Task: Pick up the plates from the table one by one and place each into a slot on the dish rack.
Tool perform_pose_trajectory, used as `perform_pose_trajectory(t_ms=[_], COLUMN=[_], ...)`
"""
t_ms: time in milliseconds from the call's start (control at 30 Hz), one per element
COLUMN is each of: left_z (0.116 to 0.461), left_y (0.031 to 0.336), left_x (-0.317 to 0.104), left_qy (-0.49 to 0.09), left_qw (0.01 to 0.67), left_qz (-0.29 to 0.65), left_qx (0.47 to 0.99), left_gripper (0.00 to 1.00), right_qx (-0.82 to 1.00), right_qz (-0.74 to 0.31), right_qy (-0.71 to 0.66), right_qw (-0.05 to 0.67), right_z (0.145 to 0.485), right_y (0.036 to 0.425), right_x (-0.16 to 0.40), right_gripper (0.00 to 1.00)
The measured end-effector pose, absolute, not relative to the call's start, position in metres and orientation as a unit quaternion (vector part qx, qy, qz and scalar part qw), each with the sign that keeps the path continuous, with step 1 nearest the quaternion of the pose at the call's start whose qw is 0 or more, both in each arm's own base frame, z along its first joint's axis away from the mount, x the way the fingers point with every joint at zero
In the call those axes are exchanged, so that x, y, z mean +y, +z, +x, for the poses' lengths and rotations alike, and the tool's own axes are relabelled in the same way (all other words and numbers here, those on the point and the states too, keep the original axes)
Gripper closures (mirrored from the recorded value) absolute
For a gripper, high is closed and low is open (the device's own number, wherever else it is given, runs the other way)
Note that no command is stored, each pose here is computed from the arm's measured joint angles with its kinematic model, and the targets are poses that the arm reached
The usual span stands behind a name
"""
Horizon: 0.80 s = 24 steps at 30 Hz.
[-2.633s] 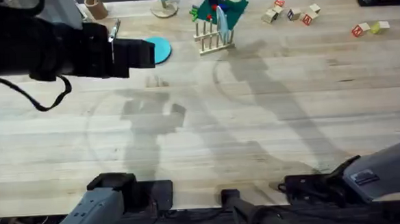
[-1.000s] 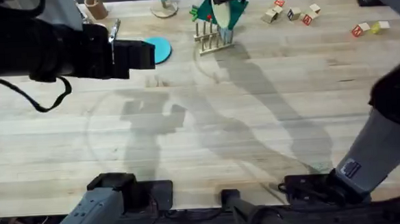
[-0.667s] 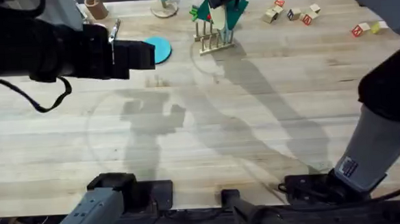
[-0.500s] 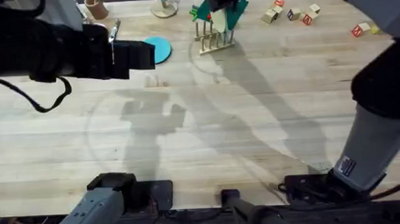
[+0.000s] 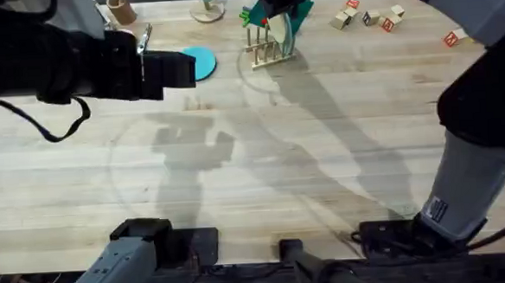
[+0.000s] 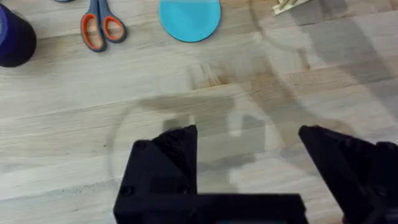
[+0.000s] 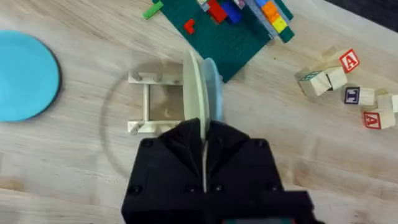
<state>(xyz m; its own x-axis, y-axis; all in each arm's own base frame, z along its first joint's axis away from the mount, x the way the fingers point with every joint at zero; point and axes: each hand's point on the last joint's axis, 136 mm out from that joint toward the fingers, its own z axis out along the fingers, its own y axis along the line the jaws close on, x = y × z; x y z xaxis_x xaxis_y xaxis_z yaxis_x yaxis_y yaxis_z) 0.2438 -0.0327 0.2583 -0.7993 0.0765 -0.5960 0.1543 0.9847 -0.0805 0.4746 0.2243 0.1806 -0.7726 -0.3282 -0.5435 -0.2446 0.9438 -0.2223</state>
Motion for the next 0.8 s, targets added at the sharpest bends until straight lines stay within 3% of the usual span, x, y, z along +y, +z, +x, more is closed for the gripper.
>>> perform_pose_trajectory(t_ms=[667,800], left_z=[0.244,0.244], left_y=[0.258,0.258], left_x=[-0.033,-0.033], left_qy=[-0.063,-0.063], left_qw=[0.311,0.311], left_qz=[0.061,0.061], left_qx=[0.947,0.947], left_gripper=[0.006,0.006], right_qx=[0.941,0.944], right_qz=[-0.154,-0.158], right_qy=[-0.072,-0.078], right_qw=[0.293,0.279], right_z=[0.472,0.474], right_y=[0.178,0.162], right_x=[0.223,0.224], right_gripper=[0.97,0.97])
